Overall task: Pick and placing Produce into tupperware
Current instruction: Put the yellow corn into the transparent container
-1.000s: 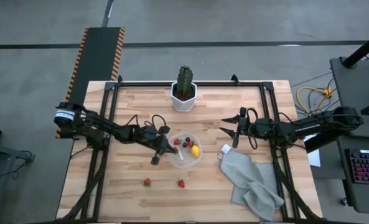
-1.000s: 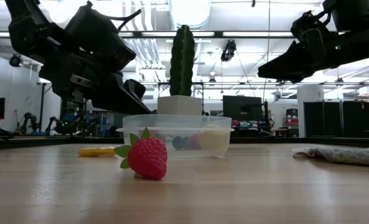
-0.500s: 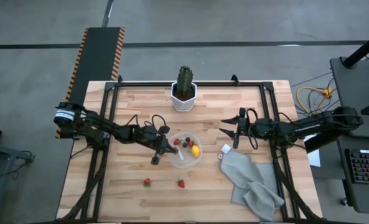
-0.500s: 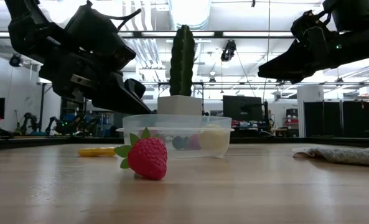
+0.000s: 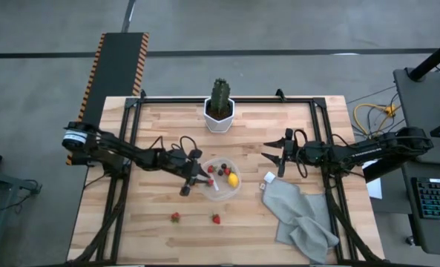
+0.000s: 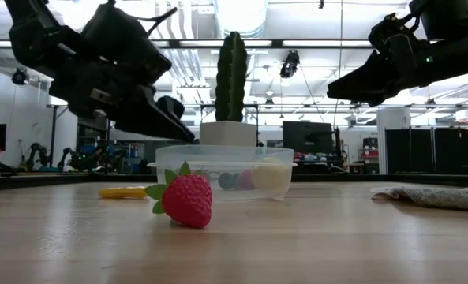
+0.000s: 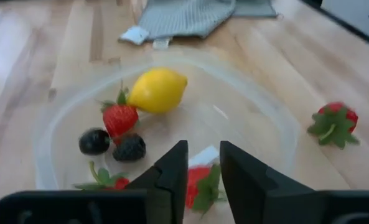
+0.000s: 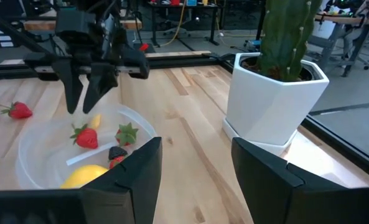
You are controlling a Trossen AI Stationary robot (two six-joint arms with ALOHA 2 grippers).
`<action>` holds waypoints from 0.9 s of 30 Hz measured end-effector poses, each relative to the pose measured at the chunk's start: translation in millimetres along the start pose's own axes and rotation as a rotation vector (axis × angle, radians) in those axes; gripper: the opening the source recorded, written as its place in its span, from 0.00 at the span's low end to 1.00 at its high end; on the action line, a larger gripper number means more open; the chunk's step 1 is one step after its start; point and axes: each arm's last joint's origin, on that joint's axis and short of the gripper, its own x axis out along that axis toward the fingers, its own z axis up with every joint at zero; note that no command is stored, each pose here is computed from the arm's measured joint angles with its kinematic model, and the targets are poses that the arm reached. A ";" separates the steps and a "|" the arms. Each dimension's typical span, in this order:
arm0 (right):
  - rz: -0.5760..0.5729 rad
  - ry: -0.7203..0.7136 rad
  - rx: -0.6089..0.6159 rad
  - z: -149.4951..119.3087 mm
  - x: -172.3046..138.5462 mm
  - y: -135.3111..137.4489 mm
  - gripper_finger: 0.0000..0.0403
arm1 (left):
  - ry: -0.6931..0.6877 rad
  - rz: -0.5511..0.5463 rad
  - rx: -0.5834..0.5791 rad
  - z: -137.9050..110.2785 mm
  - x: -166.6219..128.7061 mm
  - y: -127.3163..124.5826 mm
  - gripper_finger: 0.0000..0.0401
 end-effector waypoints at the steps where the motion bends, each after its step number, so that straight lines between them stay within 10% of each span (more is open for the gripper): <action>1: 0.000 0.000 0.000 0.0 0.0 0.0 0.46 | -0.010 0.001 0.002 2.0 -1.4 0.0 0.21; 27: 0.000 0.007 -0.002 -0.7 0.0 0.0 0.46 | 0.256 0.087 -0.196 9.5 -61.8 -22.1 0.23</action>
